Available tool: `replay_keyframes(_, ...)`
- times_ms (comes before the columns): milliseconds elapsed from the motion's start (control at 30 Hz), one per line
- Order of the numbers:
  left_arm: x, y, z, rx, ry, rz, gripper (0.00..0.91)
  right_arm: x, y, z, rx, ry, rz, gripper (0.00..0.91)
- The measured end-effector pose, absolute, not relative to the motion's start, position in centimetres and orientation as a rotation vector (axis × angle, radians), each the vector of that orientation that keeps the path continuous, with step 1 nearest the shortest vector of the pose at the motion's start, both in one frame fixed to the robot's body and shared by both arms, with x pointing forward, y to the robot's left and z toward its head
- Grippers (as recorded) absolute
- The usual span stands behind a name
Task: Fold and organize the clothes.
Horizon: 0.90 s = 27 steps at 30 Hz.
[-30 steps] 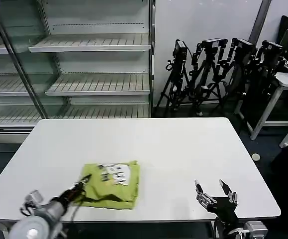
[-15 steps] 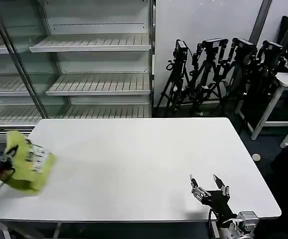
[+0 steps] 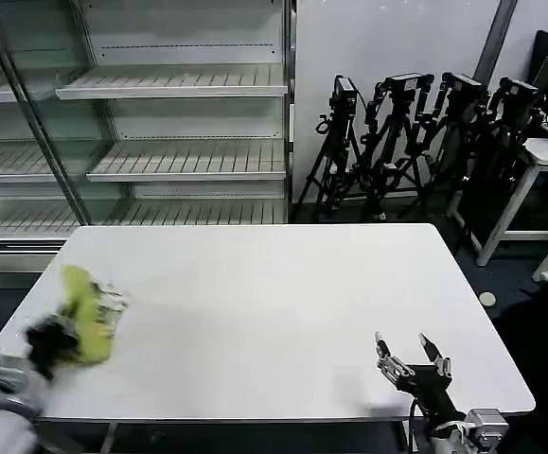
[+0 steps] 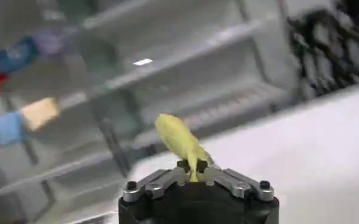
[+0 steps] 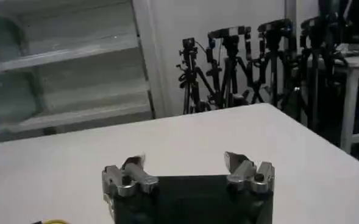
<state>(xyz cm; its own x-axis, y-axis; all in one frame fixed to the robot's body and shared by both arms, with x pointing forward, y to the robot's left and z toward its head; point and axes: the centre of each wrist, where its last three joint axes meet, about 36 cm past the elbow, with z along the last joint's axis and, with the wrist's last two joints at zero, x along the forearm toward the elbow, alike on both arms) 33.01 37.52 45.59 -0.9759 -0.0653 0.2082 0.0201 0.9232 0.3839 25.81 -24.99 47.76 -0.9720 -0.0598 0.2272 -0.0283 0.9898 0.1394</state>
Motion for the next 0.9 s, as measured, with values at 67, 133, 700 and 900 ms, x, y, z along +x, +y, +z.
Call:
replay_keyframes(67,32.9,35.0,43.7,-0.051,-2.855,-0.599,0.040,25.6,-25.1,47.9,0.054,-2.902,-0.195,0.907)
replay_keyframes(133,32.6,32.3,42.3,-0.144,-2.848,-0.608,0.040,25.4,-25.2,47.9,0.045,-2.901,-0.193,0.907)
replay_keyframes(700,35.3,16.9,39.6,-0.512,-2.796,-0.404,0.050,25.0,-25.1,47.7,0.024,-2.887,-0.183,0.907)
replay_keyframes(900,39.0,14.3,40.3,-0.457,-2.792,-0.260,0.071,25.0,-25.0,48.1,0.028,-2.891,-0.180,0.907)
